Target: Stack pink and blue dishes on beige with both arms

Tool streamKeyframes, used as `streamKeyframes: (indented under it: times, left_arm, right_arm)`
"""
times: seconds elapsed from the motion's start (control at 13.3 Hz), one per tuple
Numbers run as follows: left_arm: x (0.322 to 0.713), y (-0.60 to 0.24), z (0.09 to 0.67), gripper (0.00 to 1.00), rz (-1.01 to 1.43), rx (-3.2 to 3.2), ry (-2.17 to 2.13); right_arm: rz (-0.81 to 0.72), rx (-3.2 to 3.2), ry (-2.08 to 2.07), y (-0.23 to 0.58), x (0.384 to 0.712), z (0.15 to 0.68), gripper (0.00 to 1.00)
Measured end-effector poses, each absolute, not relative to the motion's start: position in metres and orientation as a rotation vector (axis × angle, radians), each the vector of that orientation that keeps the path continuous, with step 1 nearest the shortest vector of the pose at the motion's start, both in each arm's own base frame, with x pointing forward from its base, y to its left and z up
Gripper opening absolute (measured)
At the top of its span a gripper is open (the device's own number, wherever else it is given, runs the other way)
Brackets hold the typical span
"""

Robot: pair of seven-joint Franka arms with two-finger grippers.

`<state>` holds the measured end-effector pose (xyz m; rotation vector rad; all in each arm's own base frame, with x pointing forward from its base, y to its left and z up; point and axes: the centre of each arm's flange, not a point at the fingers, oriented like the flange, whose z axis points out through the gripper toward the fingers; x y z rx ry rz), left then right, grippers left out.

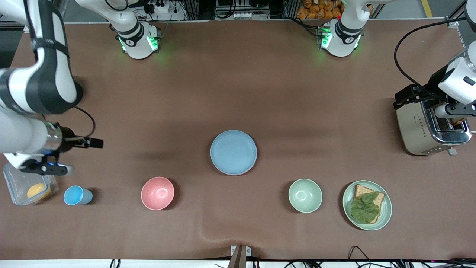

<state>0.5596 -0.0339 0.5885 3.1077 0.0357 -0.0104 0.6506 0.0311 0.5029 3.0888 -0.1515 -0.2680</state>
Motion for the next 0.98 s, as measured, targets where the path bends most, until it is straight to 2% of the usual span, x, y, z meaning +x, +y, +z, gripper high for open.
streamKeyframes:
  times: [0.38, 0.6, 0.98]
  left_arm:
    - [0.562, -0.038, 0.595, 1.0, 0.02, 3.105, 0.026]
    - [0.563, -0.038, 0.595, 1.0, 0.02, 3.104, 0.024]
    - [0.564, -0.037, 0.593, 1.0, 0.017, 3.104, 0.029]
  right_arm:
    - [-0.111, 3.11, -0.269, -0.021, 0.599, 0.589, 1.0]
    - [-0.158, 3.11, -0.265, -0.019, 0.585, 0.597, 1.0]
    - [-0.188, 3.111, -0.234, -0.007, 0.584, 0.591, 1.0]
